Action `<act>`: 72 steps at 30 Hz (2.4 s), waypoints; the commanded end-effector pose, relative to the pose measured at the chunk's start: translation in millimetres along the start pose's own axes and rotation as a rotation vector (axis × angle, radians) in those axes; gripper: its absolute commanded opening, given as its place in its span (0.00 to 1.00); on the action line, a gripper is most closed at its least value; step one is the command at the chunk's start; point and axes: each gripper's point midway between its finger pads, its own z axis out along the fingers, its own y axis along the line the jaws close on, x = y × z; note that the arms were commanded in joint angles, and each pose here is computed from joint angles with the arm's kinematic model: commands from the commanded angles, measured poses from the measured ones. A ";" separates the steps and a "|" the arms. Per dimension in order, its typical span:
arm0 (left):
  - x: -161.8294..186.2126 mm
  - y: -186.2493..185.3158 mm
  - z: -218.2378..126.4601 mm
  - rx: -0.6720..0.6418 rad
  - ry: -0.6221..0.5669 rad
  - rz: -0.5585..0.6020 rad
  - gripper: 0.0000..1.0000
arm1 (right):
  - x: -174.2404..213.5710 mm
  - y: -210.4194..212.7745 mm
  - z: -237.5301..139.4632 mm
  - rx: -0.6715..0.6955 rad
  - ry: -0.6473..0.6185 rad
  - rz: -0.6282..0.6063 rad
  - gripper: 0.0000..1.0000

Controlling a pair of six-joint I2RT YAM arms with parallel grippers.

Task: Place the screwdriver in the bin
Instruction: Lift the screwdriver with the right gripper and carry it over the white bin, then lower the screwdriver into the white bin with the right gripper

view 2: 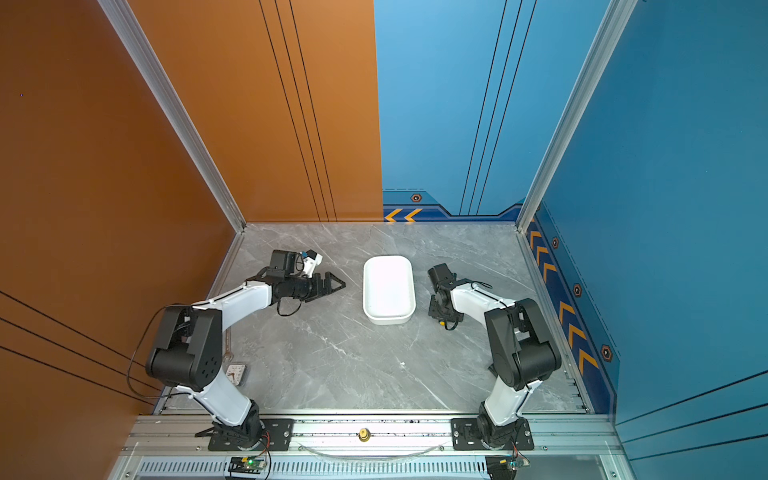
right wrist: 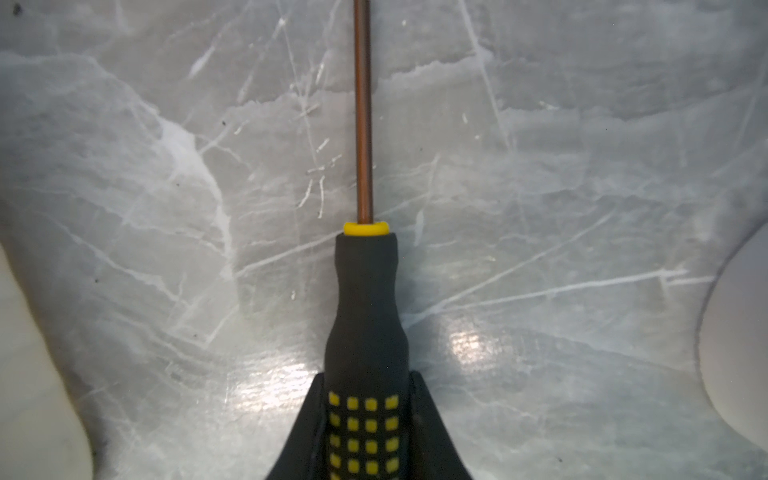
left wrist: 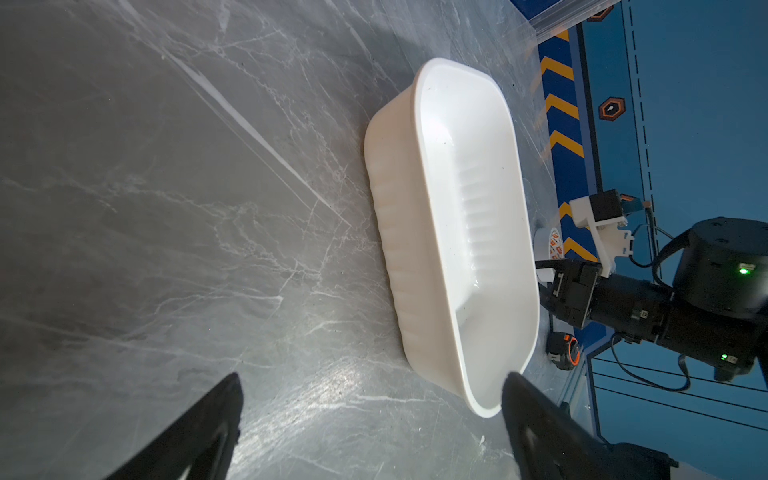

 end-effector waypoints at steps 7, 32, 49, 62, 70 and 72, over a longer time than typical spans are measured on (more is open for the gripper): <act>-5.1 -12.3 -4.4 0.033 0.002 0.008 0.98 | -41.6 22.5 -104.3 -0.119 -0.204 -0.083 0.00; -9.3 -12.5 -7.3 0.051 -0.036 0.001 0.98 | -20.2 169.1 -101.8 -0.413 -0.074 -0.256 0.00; -8.7 -6.7 -5.3 0.044 -0.033 -0.004 0.98 | -8.2 167.9 -65.5 -0.306 -0.021 -0.151 0.00; -7.8 -5.0 -5.6 0.046 -0.031 0.007 0.98 | -6.0 171.3 -30.0 -0.240 0.034 -0.151 0.00; -4.8 -2.1 -5.9 0.032 -0.027 0.013 0.98 | -3.1 174.9 -15.1 -0.221 0.057 -0.147 0.00; -4.3 -1.4 -5.4 0.032 -0.025 0.011 0.98 | -2.6 173.1 -13.2 -0.211 0.058 -0.147 0.00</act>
